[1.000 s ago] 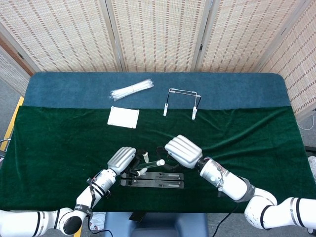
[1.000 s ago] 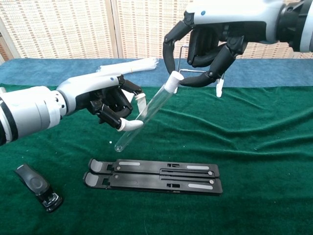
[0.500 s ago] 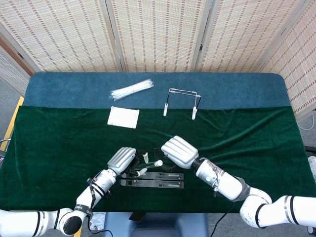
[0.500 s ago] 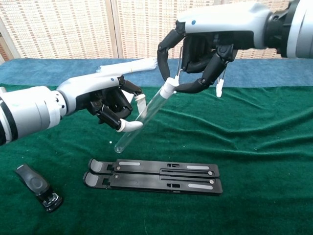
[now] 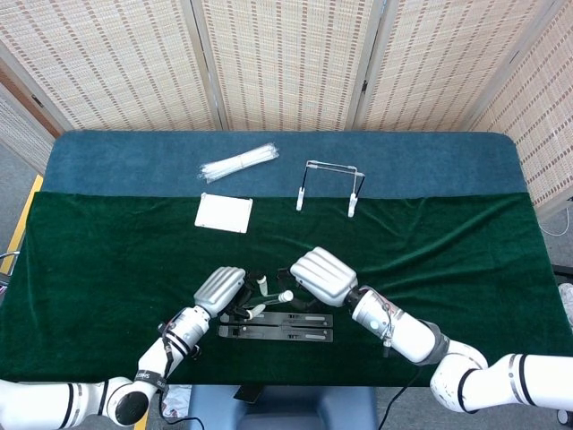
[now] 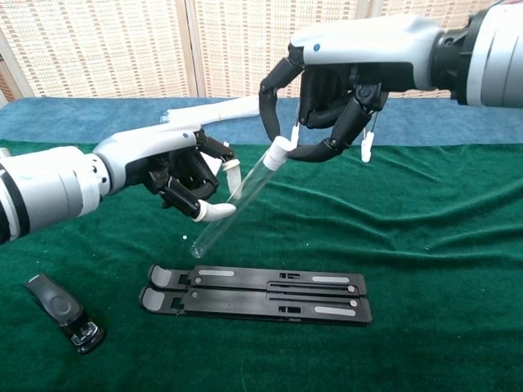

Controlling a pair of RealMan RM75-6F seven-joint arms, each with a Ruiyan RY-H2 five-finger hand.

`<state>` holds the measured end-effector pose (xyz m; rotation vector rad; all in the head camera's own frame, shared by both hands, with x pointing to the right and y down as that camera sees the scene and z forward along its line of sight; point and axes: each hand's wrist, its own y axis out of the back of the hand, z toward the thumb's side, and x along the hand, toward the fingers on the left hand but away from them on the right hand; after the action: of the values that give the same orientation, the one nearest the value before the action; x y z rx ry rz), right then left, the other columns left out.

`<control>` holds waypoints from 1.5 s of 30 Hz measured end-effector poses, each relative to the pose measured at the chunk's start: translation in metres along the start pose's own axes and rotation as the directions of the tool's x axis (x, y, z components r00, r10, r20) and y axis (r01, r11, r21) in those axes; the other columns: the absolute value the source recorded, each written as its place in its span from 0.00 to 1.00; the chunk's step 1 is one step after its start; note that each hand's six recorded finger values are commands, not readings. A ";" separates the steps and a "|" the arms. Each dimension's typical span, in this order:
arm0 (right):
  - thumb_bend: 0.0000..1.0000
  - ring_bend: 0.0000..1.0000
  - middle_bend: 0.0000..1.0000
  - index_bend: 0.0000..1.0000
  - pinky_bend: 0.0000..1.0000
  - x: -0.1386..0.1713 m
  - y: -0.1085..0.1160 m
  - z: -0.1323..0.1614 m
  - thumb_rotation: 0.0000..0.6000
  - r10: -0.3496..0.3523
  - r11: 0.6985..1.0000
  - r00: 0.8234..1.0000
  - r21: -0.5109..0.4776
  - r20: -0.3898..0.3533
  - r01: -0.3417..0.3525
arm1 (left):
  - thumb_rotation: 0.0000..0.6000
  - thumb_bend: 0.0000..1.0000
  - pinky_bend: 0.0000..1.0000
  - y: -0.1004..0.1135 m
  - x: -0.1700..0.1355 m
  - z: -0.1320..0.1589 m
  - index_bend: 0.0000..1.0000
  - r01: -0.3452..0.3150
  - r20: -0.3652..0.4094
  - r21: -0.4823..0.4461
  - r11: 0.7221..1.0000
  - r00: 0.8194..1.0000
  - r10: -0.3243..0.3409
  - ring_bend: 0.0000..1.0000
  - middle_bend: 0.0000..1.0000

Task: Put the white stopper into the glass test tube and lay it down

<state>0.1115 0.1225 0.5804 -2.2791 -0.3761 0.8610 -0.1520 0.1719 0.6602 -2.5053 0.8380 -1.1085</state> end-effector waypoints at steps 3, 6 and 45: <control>0.47 1.00 1.00 0.12 1.00 0.000 -0.001 0.000 1.00 -0.002 1.000 1.000 -0.010 0.002 0.002 | 1.00 0.48 0.80 0.000 0.001 0.000 0.68 -0.001 0.001 0.011 1.000 1.000 0.001 0.80 0.89; 0.44 1.00 1.00 0.03 1.00 0.000 0.000 -0.001 1.00 -0.004 1.000 1.000 -0.015 0.003 0.004 | 1.00 0.48 0.80 0.001 0.001 0.000 0.68 -0.004 0.001 0.024 1.000 1.000 0.004 0.80 0.89; 0.44 1.00 1.00 0.00 1.00 0.112 0.004 -0.138 1.00 -0.101 0.982 0.910 -0.107 0.402 0.156 | 1.00 0.45 0.79 0.006 0.041 -0.100 0.36 -0.045 -0.244 0.281 0.959 0.963 0.117 0.60 0.72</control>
<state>0.2870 0.1051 0.6014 -2.1626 -0.7790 1.2631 -0.2067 0.1408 0.7486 -2.1116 0.7835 -1.4372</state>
